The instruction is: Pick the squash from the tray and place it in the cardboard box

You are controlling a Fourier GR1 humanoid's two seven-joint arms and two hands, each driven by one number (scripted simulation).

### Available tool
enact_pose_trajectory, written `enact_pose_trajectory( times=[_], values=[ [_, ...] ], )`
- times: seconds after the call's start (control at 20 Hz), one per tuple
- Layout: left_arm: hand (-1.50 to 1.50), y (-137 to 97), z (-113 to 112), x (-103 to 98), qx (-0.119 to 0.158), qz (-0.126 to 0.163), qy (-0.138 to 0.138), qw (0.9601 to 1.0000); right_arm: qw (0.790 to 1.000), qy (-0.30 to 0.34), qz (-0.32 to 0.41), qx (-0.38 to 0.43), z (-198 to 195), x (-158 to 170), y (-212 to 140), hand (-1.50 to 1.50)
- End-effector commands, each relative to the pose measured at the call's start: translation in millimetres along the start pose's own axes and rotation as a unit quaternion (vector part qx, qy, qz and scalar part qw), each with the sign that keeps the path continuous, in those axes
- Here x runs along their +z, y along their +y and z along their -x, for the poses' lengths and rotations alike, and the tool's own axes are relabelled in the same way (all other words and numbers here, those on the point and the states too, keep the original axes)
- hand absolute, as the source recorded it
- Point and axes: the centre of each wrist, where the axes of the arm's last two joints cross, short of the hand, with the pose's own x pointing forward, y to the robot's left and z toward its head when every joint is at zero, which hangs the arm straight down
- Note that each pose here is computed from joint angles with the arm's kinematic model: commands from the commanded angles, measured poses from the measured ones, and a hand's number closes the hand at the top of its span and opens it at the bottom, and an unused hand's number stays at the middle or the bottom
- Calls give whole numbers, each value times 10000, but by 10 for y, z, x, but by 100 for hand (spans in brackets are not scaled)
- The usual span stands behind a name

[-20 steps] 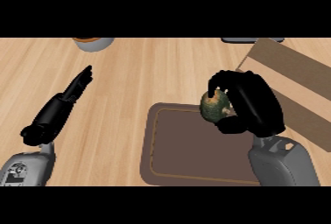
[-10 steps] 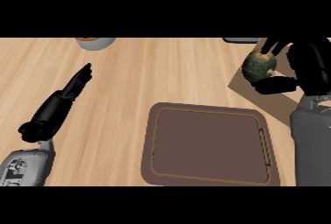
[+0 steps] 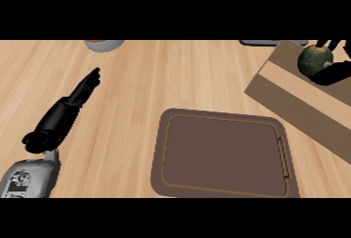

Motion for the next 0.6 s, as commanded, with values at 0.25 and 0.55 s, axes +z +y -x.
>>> enact_pose_trajectory(
  times=[0.25,0.55],
  values=[
    [0,-10,29,-42,-15,-40,12,10000,9858,341,-1623,244,805,-158,123,150],
    [0,-7,14,-28,5,34,19,10000,9675,327,-2502,187,1173,-127,73,-150]
  ],
)
